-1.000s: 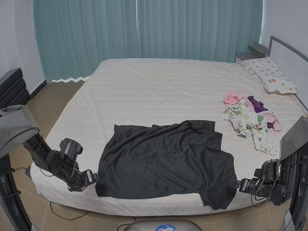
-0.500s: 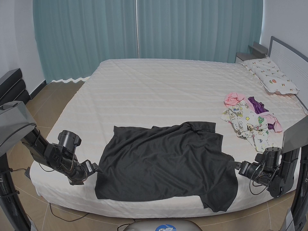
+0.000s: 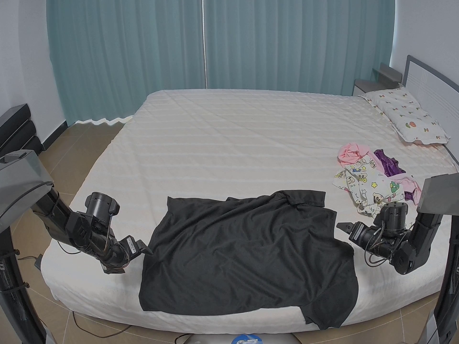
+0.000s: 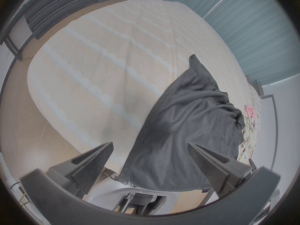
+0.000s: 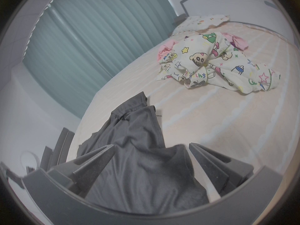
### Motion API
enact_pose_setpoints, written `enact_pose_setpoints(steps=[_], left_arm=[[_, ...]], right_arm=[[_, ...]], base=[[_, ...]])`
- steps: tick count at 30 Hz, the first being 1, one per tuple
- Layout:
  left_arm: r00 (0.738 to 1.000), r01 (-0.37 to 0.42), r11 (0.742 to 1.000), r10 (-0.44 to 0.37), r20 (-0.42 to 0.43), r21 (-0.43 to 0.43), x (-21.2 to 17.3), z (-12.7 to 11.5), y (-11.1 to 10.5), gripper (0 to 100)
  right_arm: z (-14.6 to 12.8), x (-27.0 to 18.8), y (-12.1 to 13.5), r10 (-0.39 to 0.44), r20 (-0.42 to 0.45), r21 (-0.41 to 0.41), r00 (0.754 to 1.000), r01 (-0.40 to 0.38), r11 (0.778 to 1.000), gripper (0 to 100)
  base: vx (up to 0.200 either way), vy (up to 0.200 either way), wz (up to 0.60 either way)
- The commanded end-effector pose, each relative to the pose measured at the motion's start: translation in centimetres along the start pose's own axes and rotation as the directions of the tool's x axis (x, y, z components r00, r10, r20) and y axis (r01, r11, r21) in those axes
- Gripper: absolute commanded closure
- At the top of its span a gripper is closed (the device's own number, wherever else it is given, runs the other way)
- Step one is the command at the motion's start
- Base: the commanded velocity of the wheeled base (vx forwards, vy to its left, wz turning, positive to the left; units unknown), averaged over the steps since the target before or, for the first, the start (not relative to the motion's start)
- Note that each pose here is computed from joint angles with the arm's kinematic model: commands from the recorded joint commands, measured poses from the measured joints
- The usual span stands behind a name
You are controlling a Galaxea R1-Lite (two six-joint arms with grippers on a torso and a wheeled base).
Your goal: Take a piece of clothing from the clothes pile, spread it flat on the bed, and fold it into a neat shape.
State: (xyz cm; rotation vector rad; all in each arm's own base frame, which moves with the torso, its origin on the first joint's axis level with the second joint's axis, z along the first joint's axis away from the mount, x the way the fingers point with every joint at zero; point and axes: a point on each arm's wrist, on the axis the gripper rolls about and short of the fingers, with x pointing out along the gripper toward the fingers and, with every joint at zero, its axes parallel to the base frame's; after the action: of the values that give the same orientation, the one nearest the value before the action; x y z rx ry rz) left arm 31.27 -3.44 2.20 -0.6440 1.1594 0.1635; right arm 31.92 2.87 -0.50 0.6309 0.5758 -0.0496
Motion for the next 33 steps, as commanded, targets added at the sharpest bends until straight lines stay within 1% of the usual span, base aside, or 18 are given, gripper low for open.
enact_pose_setpoints(steps=[1,8,11,20,22,27,29,30,32,33], left_arm=[[1.0,-0.002,1.0,0.002,0.0,-0.006,0.2,0.2,0.2,0],[1.0,-0.003,1.0,0.003,0.002,-0.012,0.3,0.3,0.1,0],[1.0,0.009,0.999,-0.008,0.013,-0.054,0.1,0.6,-0.1,0],[1.0,0.01,0.998,-0.011,-0.01,-0.064,0.1,0.3,0.2,0],[1.0,0.007,0.998,-0.007,-0.011,-0.064,0.2,0.3,0.2,0],[1.0,0.008,0.998,-0.009,-0.009,-0.068,0.2,0.4,0.3,0],[1.0,0.011,0.998,-0.012,-0.008,-0.068,0.1,0.4,0.3,0],[1.0,0.017,0.998,-0.018,-0.013,-0.068,0.2,0.4,0.3,0],[0.999,0.029,0.997,-0.03,-0.017,-0.07,0.1,0.4,0.2,0],[0.999,0.031,0.997,-0.033,-0.017,-0.07,0.1,0.4,0.2,0]], right_arm=[[0.6,0.8,1.9,0.038,0.03,0.011,0.999,-0.038,0.999,0],[0.6,0.9,2.0,0.041,0.029,0.013,0.999,-0.041,0.999,0],[0.6,1.0,2.0,0.04,0.028,0.013,0.999,-0.04,0.999,0],[0.3,1.3,2.0,0.039,0.021,0.013,0.999,-0.04,0.999,0],[0.5,1.6,2.1,0.045,0.028,0.015,0.999,-0.045,0.999,0],[1.1,2.6,2.6,0.06,0.049,0.075,0.997,-0.064,0.995,0],[1.3,3.0,2.8,0.059,0.046,0.094,0.997,-0.063,0.994,0],[1.4,3.7,3.0,0.052,0.034,0.123,0.998,-0.056,0.991,0],[1.6,4.8,3.3,0.049,0.027,0.15,0.998,-0.052,0.987,0],[1.7,5.0,3.4,0.049,0.027,0.155,0.998,-0.052,0.987,0]], base=[[0.0,0.0,0.0],[0.0,0.0,0.0],[0.0,0.0,0.0],[0.0,0.2,0.0],[0.0,0.0,0.0],[0.0,0.0,0.0],[0.0,0.0,0.0],[0.0,0.0,0.0],[0.0,0.0,0.0],[0.0,0.0,0.0]])
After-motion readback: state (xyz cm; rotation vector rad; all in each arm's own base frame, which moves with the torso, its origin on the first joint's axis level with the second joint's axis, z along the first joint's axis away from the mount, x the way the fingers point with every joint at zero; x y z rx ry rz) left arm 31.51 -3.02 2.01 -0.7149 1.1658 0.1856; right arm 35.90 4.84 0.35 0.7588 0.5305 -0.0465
